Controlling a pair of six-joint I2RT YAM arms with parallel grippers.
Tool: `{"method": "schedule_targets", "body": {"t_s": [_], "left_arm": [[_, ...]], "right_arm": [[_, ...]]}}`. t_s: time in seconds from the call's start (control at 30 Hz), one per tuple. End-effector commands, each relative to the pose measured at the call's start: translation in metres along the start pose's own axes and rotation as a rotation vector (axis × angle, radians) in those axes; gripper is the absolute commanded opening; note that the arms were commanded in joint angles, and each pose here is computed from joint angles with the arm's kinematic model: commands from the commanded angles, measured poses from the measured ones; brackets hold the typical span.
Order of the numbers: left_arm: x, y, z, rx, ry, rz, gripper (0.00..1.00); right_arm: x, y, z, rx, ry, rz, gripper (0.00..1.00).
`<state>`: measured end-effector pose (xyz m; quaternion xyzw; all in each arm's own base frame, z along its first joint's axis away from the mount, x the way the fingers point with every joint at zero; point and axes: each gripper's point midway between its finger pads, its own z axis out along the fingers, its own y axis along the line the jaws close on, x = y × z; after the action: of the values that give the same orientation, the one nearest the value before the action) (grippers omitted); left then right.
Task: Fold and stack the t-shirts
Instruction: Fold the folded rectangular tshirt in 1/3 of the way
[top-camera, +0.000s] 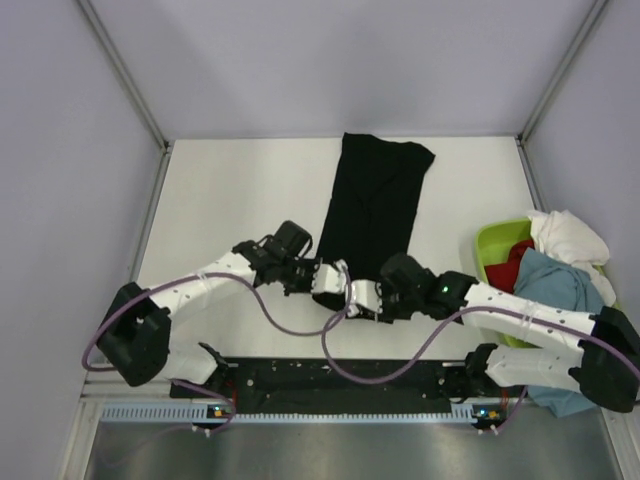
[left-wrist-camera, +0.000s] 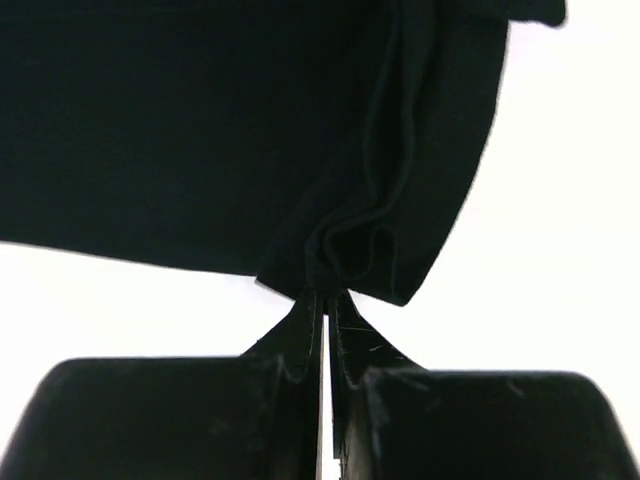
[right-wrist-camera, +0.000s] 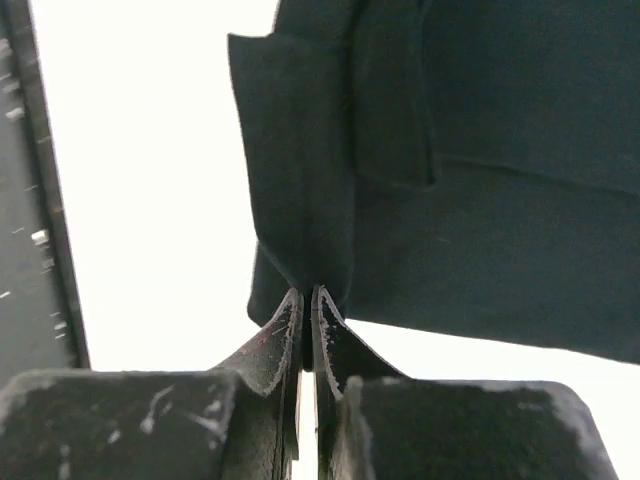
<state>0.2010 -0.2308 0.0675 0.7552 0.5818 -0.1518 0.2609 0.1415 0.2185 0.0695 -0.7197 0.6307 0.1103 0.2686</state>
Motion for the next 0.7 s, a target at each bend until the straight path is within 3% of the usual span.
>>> {"method": "schedule_targets", "body": {"t_s": [0.0, 0.2, 0.37, 0.5, 0.67], "left_arm": [[-0.028, 0.046, -0.015, -0.049, -0.113, -0.194, 0.00], [-0.038, 0.147, -0.028, -0.221, -0.155, -0.321, 0.00], [-0.025, 0.198, -0.006, -0.267, -0.104, -0.396, 0.00], [-0.008, 0.243, 0.006, -0.330, -0.077, -0.495, 0.00], [0.001, 0.270, 0.019, -0.358, -0.057, -0.503, 0.00]], "right_arm": [[-0.028, -0.081, -0.033, 0.232, -0.162, 0.135, 0.00], [-0.019, -0.170, -0.050, 0.439, -0.249, 0.184, 0.00], [0.008, -0.237, -0.053, 0.550, -0.269, 0.226, 0.00], [0.029, -0.272, -0.046, 0.589, -0.249, 0.251, 0.00], [0.056, -0.296, -0.031, 0.602, -0.185, 0.266, 0.00]]}}
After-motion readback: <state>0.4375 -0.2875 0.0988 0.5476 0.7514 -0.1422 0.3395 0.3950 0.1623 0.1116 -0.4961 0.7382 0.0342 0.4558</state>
